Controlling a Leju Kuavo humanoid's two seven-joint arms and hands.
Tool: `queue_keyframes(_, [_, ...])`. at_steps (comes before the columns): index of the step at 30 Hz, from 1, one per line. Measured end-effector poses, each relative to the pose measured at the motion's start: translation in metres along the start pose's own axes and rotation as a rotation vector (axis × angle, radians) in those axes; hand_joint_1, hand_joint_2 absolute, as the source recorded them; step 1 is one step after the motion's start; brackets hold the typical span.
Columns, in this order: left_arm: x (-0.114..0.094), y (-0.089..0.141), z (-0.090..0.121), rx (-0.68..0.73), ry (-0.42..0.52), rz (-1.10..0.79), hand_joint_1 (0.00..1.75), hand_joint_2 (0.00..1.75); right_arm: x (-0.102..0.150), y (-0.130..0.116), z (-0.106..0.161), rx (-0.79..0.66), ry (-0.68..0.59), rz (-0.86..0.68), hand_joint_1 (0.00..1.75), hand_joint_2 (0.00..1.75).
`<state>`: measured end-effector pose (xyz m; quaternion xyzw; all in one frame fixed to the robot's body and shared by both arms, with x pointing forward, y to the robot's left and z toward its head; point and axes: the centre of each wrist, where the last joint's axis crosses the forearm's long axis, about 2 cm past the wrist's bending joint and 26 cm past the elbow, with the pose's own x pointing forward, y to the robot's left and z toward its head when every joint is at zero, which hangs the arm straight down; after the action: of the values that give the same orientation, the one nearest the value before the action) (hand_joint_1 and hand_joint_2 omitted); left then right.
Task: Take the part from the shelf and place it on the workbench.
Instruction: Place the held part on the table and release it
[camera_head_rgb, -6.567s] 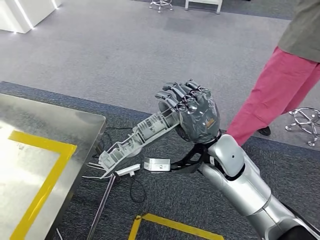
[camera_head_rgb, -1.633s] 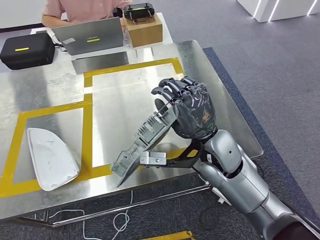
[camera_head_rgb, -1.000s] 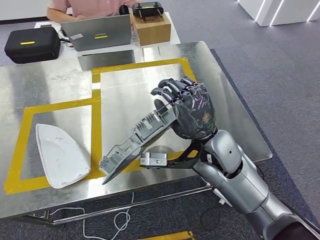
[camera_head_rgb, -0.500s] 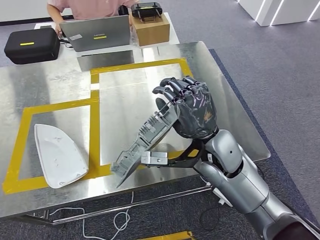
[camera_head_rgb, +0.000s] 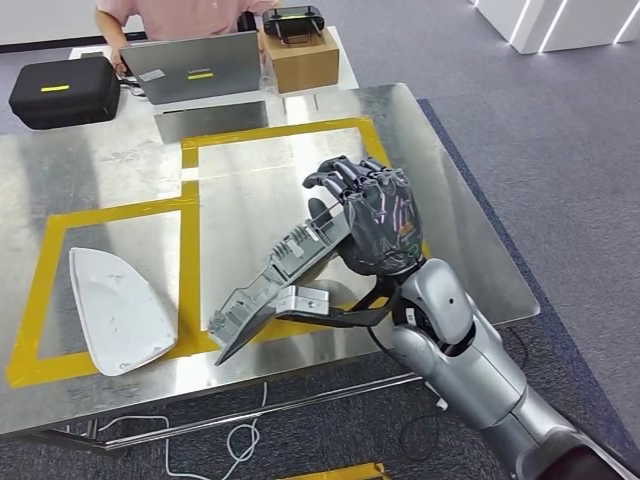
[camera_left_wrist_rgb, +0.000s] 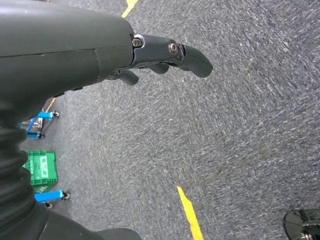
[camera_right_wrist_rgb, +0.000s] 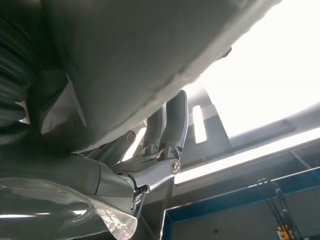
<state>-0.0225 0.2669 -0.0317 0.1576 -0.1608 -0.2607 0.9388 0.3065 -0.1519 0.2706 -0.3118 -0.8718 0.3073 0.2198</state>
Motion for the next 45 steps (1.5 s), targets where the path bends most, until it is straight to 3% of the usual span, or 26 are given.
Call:
queue_keyframes(31, [0.002,-0.003,0.007,0.002,0.015,0.048,0.00,1.75,0.035,0.035,0.020,0.244,0.056,-0.216,1.75,1.75])
queue_keyframes(40, [0.002,-0.003,0.008,0.002,0.041,0.064,0.00,1.75,0.022,0.045,0.025,0.299,0.156,-0.107,1.75,1.75])
queue_keyframes(45, [0.002,-0.004,0.008,0.001,0.059,0.067,0.00,1.75,-0.001,0.042,0.023,0.302,0.246,0.029,1.75,1.75])
